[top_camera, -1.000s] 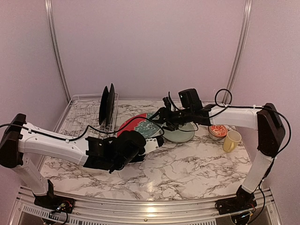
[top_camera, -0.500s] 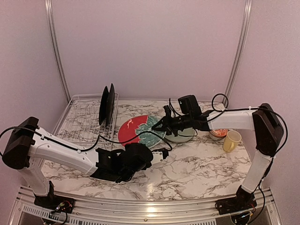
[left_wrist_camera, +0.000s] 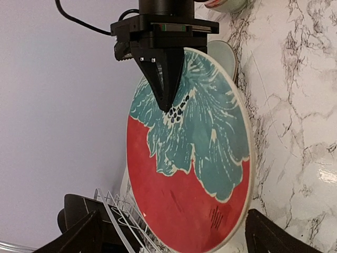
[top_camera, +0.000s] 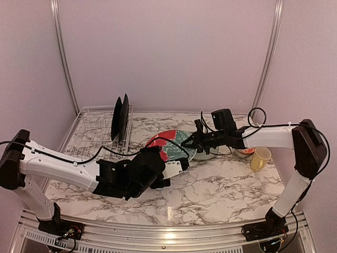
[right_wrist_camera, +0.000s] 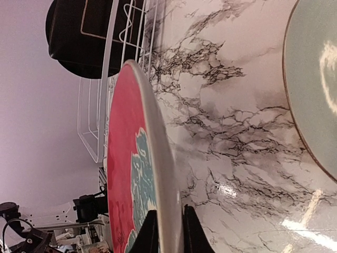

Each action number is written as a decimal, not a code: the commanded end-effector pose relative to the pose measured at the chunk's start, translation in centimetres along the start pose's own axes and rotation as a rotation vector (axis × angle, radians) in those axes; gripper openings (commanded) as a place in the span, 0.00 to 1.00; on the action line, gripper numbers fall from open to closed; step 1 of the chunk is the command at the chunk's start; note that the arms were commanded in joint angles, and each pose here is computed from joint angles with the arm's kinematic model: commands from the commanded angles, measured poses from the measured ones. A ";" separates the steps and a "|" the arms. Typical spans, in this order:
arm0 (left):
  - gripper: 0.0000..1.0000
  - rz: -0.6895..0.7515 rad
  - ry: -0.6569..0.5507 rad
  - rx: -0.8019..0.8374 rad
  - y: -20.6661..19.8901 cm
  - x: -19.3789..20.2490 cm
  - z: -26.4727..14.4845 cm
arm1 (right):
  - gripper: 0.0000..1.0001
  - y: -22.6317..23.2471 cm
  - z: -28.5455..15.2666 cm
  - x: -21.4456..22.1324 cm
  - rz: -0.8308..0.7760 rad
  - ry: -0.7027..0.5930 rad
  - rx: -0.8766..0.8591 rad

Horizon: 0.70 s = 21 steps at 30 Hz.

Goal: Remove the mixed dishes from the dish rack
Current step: Pass from the left arm to the right, then place the plate with another plate.

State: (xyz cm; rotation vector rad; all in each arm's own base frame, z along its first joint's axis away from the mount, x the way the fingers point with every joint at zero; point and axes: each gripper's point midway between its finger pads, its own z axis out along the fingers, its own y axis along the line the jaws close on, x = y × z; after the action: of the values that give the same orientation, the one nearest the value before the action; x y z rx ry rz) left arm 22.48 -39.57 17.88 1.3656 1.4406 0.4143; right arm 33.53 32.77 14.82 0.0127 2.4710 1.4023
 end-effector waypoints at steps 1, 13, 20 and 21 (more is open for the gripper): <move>0.98 -0.205 -0.126 0.004 4.7 -2.9 -3.2 | 0.00 0.3 -3.9 -5.3 -0.121 -0.182 0.022; 0.99 -0.579 -0.217 -0.121 15.7 -0.9 -6.3 | 0.00 -5.9 -7.7 -10.6 -0.089 -0.295 0.144; 0.99 -0.794 -0.254 -0.273 22.9 3.7 -8.2 | 0.00 -9.1 -8.6 -12.3 -0.065 -0.297 0.192; 0.99 -0.813 -0.253 -0.293 23.5 4.4 -8.3 | 0.00 -9.4 -8.7 -12.4 -0.064 -0.299 0.191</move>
State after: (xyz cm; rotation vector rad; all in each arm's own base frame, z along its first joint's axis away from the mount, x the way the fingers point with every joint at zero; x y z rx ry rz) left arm 27.57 -28.40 36.48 0.6420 1.5228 -0.0124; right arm 41.53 18.84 10.22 0.2585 2.4577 1.0088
